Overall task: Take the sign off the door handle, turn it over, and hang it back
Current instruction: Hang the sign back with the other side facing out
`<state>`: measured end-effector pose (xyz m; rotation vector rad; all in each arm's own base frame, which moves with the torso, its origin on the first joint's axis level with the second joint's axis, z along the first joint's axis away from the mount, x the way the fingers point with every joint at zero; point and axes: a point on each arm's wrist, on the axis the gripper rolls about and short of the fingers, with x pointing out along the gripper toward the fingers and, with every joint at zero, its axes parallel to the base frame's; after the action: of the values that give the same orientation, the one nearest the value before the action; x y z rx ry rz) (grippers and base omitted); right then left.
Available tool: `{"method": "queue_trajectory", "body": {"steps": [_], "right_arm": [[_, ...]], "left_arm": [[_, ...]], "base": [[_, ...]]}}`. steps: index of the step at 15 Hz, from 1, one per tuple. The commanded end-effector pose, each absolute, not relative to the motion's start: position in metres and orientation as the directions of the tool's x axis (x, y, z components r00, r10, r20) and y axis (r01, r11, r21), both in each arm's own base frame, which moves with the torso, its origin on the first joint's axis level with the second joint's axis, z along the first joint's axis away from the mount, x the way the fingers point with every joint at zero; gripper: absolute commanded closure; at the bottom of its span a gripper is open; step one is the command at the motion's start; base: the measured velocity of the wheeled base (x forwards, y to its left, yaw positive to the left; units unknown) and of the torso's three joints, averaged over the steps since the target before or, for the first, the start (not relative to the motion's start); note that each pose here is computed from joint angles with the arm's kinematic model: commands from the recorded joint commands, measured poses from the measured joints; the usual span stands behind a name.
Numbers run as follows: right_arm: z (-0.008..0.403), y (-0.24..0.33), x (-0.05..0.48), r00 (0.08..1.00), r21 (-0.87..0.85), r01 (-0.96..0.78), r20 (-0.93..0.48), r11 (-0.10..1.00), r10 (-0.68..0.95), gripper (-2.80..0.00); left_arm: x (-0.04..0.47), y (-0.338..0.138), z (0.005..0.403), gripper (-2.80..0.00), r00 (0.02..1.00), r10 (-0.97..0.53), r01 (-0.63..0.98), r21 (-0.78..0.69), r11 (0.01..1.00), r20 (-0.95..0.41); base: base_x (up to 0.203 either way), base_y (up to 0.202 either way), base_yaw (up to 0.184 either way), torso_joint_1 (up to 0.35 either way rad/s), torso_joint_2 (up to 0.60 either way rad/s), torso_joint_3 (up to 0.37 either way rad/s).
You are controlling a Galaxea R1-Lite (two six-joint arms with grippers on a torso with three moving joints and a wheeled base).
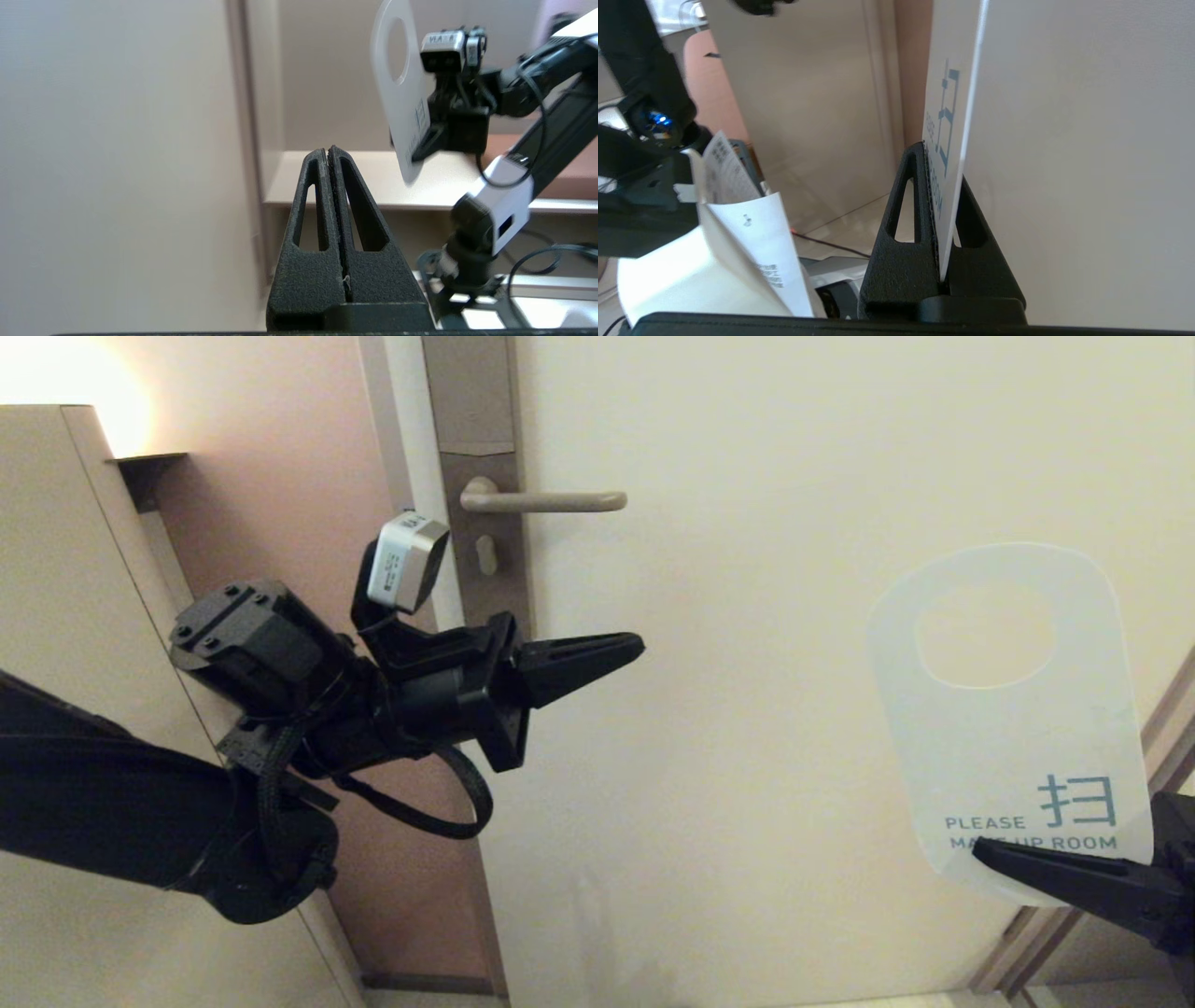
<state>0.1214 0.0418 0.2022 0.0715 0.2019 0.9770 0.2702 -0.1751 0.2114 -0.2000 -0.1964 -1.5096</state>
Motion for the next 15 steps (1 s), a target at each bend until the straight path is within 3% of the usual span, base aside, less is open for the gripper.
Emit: {"method": "queue_trajectory", "body": {"steps": [1,5,10,15], "right_arm": [[0.203,0.040,0.122,0.555,0.147,-0.808,-0.134,0.570,0.821,0.00],[0.204,0.034,0.122,0.588,0.142,-0.786,-0.128,0.601,0.799,0.00],[0.204,0.033,0.120,0.595,0.137,-0.783,-0.124,0.607,0.794,0.00],[0.197,0.032,0.111,0.598,0.139,-0.780,-0.126,0.610,0.792,0.00]], "left_arm": [[0.255,-0.149,0.214,0.00,0.099,-0.965,0.994,0.017,0.107,0.244],[0.238,-0.092,0.180,0.00,0.296,-0.943,0.954,-0.002,0.299,0.153],[0.199,-0.031,0.153,0.00,0.594,-0.801,0.803,0.000,0.596,0.076],[0.162,-0.008,0.128,0.00,0.768,-0.639,0.640,0.007,0.769,-0.046]], "base": [[0.000,0.000,0.000,0.000,0.00,0.000],[0.000,0.000,0.000,0.000,0.00,0.000],[0.000,0.000,0.000,0.000,0.00,0.000],[0.000,0.000,0.000,0.000,0.00,0.000]]}}
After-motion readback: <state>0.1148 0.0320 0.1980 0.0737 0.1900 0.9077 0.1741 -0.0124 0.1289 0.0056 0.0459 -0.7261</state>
